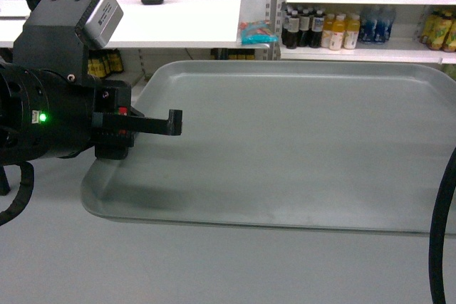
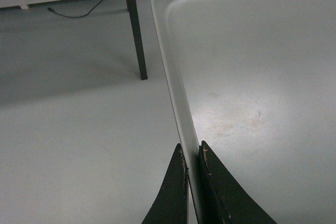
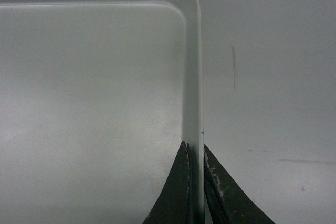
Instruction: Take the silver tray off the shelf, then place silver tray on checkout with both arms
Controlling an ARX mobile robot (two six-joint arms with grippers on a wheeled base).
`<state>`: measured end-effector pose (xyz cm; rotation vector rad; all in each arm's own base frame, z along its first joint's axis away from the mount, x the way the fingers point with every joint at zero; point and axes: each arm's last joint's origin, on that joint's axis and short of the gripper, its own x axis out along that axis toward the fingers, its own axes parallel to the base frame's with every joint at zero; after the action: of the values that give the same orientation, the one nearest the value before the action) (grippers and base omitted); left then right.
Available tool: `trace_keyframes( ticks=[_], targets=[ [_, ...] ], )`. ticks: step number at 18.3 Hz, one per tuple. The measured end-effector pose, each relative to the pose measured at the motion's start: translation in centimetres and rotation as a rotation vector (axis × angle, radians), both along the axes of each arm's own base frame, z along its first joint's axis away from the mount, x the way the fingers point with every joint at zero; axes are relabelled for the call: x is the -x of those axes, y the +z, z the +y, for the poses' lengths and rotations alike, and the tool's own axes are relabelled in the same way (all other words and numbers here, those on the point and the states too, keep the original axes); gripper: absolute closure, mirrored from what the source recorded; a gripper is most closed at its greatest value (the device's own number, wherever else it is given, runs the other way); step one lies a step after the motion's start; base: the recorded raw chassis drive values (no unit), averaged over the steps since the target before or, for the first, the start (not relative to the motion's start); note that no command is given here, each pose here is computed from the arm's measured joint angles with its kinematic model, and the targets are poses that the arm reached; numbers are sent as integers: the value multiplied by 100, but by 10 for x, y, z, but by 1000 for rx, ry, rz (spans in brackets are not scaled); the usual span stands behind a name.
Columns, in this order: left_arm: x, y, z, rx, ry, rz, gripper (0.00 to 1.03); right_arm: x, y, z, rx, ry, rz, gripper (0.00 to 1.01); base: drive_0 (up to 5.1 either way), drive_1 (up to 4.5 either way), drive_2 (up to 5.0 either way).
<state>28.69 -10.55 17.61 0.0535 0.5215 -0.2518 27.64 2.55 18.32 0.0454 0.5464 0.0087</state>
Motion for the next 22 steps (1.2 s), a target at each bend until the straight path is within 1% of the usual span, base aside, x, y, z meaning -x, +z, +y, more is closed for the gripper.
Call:
trace_keyframes(
  ticks=[22],
  targets=[
    [0, 0, 0, -1, -1, -2, 99, 0, 0, 0, 0, 0, -2, 98, -504, 242, 242]
  ],
)
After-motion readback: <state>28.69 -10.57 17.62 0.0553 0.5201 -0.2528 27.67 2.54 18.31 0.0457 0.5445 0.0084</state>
